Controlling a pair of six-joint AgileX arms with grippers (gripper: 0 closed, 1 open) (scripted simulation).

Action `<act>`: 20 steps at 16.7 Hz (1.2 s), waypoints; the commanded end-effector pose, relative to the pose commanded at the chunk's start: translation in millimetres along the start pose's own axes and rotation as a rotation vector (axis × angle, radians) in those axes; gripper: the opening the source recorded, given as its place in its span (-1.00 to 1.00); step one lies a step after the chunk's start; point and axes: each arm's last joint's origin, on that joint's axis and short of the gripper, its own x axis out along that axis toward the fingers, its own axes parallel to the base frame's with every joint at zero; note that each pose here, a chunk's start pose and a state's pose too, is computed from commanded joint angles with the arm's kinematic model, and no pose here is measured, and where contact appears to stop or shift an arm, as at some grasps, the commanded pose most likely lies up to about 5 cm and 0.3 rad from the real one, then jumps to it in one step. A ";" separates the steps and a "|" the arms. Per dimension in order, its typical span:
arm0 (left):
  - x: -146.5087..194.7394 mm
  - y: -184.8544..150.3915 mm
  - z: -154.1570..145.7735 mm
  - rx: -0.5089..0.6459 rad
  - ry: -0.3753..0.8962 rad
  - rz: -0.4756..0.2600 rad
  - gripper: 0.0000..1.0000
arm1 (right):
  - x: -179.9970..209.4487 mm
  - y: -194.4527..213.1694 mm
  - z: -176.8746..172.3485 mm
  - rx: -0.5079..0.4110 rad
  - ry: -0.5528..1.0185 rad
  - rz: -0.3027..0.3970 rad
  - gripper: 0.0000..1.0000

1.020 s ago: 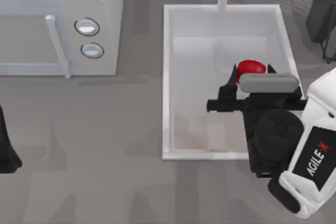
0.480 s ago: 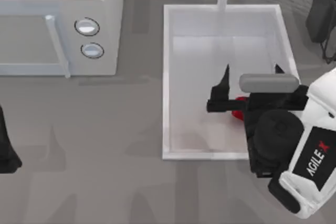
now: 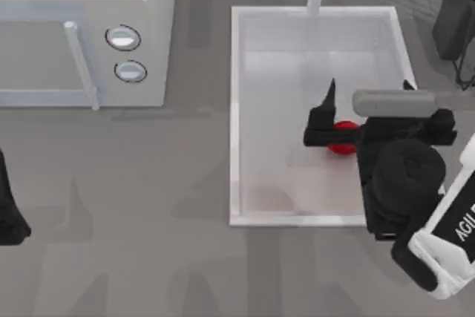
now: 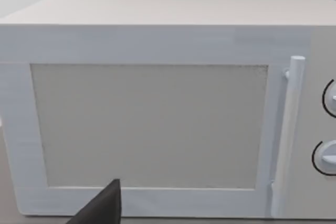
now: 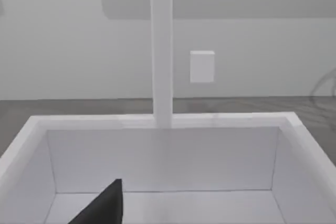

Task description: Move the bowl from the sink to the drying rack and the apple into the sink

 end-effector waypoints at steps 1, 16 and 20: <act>0.0 0.0 0.0 0.000 0.000 0.000 1.00 | 1.5 -6.6 9.3 0.003 0.004 -0.010 1.00; 0.0 0.0 0.0 0.000 0.000 0.000 1.00 | -122.6 -161.5 121.9 0.026 -0.009 -0.079 1.00; 0.0 0.0 0.0 0.000 0.000 0.000 1.00 | -153.2 -172.9 101.6 0.007 -0.018 -0.026 1.00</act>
